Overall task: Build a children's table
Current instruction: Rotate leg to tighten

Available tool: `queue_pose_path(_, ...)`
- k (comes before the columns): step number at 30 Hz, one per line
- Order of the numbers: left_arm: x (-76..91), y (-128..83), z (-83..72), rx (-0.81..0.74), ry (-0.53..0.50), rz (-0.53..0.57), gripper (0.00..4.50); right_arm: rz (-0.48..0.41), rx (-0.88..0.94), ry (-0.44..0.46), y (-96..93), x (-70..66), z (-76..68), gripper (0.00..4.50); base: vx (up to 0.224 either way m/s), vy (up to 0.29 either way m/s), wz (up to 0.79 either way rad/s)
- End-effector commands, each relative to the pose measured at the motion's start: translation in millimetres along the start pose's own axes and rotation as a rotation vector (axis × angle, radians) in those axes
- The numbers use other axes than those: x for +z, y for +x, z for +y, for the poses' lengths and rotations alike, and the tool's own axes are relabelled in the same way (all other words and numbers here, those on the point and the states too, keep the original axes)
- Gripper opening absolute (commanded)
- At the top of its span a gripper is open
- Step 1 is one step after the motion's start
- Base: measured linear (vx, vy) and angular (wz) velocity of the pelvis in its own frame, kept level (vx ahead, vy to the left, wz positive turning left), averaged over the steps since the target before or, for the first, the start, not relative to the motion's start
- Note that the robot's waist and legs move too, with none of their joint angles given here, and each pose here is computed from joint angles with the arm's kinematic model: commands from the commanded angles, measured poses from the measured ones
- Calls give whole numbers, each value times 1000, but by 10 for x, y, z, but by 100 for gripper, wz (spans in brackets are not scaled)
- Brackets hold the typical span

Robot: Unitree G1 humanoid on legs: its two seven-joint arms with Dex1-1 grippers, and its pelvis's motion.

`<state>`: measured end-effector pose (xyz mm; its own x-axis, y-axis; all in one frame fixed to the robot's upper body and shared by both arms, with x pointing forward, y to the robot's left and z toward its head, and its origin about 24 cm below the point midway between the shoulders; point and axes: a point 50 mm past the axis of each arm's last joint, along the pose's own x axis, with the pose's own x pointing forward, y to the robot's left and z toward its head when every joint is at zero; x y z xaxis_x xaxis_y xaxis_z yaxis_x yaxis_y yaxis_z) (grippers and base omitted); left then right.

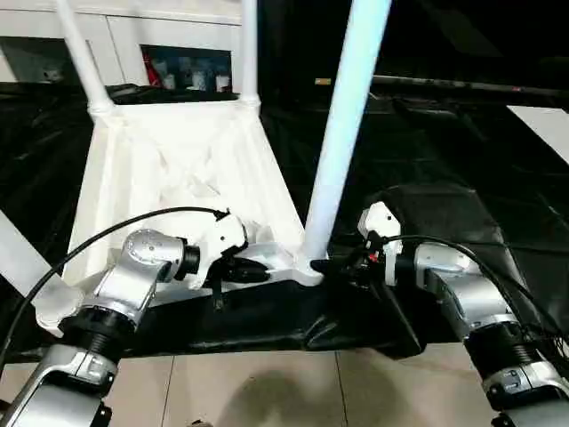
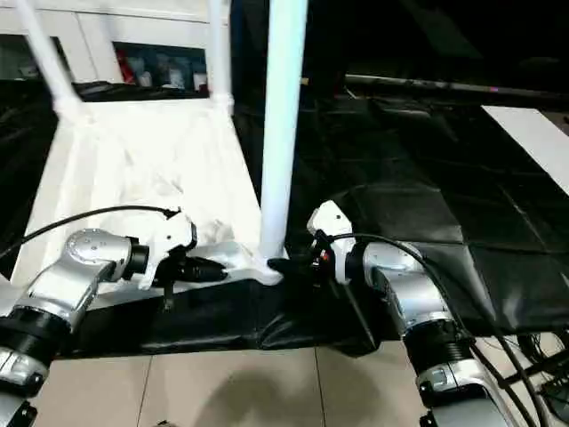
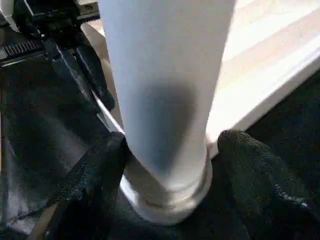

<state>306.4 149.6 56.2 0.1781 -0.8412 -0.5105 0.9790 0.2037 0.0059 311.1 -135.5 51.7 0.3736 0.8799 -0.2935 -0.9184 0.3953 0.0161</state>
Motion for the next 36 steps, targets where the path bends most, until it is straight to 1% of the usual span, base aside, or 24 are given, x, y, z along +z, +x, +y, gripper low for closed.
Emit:
queue_pose_path(1,14,144,-120,-100,-16,-47,0,-2,6,-25,18,20,5,317,0,0,0)
queue_pose_path(2,15,143,-120,-99,-15,-46,0,-4,11,-24,32,23,12,317,0,0,0)
queue_pose_path(5,18,144,-115,-92,-13,-44,0,2,16,-28,65,18,23,284,0,0,0)
queue_pose_path(8,17,144,-119,-90,-14,-43,0,9,17,-25,73,1,22,272,0,0,0)
queue_pose_path(9,13,141,-120,-89,-14,-42,0,11,17,-24,72,-4,22,247,0,0,0)
queue_pose_path(12,2,135,-123,-86,-17,-38,0,13,19,-22,69,-13,22,233,0,0,0)
queue_pose_path(14,-3,131,-124,-86,-18,-37,0,14,20,-22,68,-17,22,215,0,0,0)
queue_pose_path(21,-10,126,-124,-86,-23,-33,0,12,14,-12,61,-36,21,204,0,0,0)
queue_pose_path(22,-9,130,-116,-78,-25,-34,0,8,8,-3,61,-44,20,203,0,0,0)
queue_pose_path(23,-14,154,-78,-34,-37,-32,0,-11,-18,24,65,-68,15,203,0,0,0)
queue_pose_path(25,-16,160,-69,-23,-40,-30,0,-16,-24,33,67,-72,14,202,0,0,0)
queue_pose_path(26,-24,178,-40,11,-51,-23,0,-35,-41,65,74,-85,9,202,0,0,0)
queue_pose_path(27,-25,185,-31,21,-54,-24,0,-37,-49,70,77,-91,7,202,0,0,0)
queue_pose_path(28,-26,228,26,85,-72,-29,0,-50,-98,102,93,-127,-8,202,0,0,0)
queue_pose_path(29,-13,313,97,170,-94,-32,0,-55,-183,143,138,-199,-16,201,0,0,0)
queue_pose_path(30,-13,313,97,170,-94,-32,0,-55,-183,143,138,-199,-16,201,0,0,0)
queue_pose_path(31,12,411,146,232,-111,-30,0,-48,-277,186,200,-278,-11,201,0,0,0)
queue_pose_path(32,12,411,146,232,-111,-30,0,-48,-277,186,200,-278,-11,201,0,0,0)
queue_pose_path(33,57,517,190,296,-126,-28,0,-31,-420,223,268,-345,-26,200,0,0,0)
queue_pose_path(34,124,632,211,338,-130,-24,0,-10,-580,286,351,-398,-40,200,0,0,0)
queue_pose_path(36,159,680,216,354,-127,-24,0,4,-644,308,391,-409,-43,199,0,0,0)
